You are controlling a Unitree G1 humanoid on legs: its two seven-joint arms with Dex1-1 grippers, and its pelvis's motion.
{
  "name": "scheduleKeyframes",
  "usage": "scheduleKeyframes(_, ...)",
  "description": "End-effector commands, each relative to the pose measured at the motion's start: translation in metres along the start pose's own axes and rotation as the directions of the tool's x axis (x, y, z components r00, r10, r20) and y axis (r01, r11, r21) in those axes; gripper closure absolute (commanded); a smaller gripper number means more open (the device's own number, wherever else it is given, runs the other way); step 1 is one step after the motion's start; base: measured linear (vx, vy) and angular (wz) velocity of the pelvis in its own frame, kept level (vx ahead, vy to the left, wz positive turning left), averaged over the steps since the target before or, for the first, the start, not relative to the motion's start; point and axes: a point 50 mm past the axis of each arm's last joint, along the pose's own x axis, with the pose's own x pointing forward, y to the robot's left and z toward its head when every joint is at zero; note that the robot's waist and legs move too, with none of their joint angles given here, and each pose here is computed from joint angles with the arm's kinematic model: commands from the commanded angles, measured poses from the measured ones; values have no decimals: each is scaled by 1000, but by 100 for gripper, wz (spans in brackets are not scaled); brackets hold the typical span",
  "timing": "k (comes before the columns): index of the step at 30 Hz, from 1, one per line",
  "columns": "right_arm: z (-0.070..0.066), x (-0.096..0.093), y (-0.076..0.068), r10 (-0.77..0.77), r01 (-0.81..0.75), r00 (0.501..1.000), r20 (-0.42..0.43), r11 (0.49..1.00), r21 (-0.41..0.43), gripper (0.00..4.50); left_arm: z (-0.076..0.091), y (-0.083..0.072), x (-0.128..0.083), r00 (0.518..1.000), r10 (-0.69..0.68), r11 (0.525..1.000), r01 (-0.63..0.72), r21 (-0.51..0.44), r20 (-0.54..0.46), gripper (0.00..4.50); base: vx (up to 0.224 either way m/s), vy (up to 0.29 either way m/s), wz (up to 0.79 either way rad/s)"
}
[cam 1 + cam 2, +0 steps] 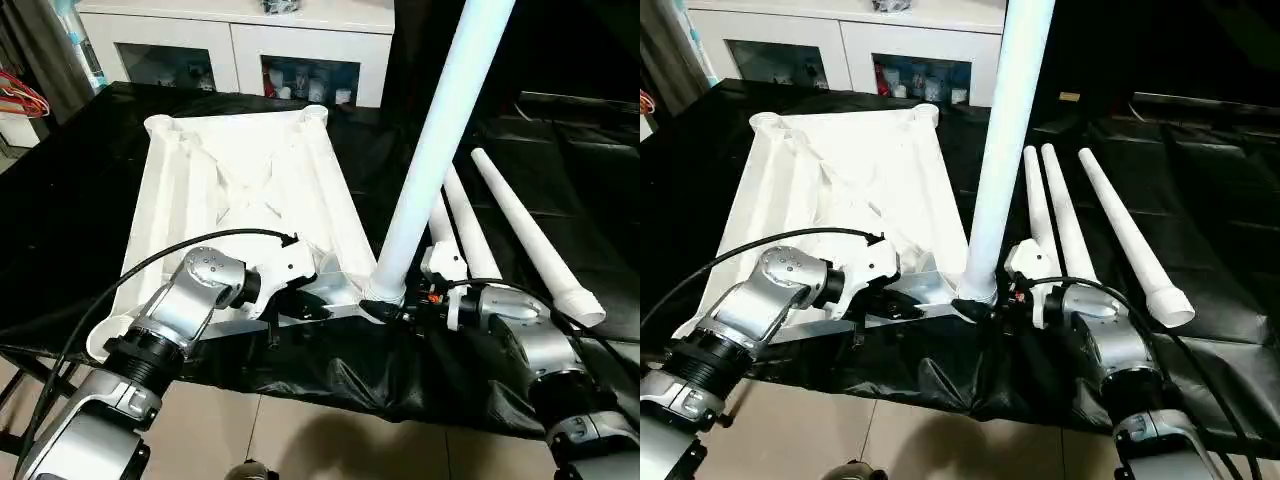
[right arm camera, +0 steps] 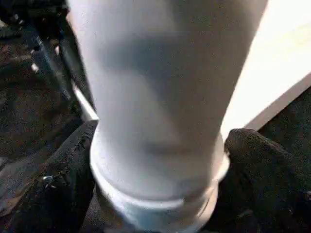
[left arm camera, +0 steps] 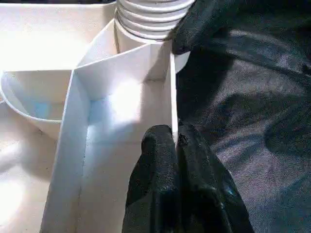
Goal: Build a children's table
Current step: Rotate leg to tighten
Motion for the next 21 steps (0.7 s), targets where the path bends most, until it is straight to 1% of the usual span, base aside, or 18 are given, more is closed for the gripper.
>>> scheduleKeyframes(1,10,1,-3,-25,26,999,35,999,-37,21,16,-3,6,997,-70,996,69,63,22,450,0,0,0)
scheduleKeyframes(7,13,5,-2,-38,40,997,61,999,-28,21,15,-4,7,997,-78,995,76,59,23,450,0,0,0)
scheduleKeyframes(11,10,7,1,-21,23,999,47,999,-36,21,15,-4,7,997,-78,995,77,57,22,450,0,0,0)
scheduleKeyframes(14,9,6,0,-17,18,999,39,1000,-19,21,14,-4,7,997,-77,996,75,56,21,450,0,0,0)
scheduleKeyframes(15,8,6,0,-15,15,999,39,1000,-8,36,14,-4,7,997,-76,996,75,55,21,450,0,0,0)
scheduleKeyframes(16,8,6,0,-13,14,999,38,1000,-6,36,14,-4,7,997,-76,996,75,55,21,450,0,0,0)
scheduleKeyframes(17,8,6,0,-3,3,999,35,1000,8,47,13,-4,7,997,-75,996,74,55,19,450,0,0,0)
scheduleKeyframes(18,8,6,0,3,-4,1000,30,1000,15,64,13,-3,7,997,-73,996,72,55,18,450,0,0,0)
scheduleKeyframes(20,7,6,0,3,-3,1000,28,1000,15,73,13,-3,7,997,-73,996,72,54,18,450,0,0,0)
scheduleKeyframes(21,7,6,0,4,-5,1000,25,1000,18,91,13,-3,7,997,-73,996,72,55,17,450,0,0,0)
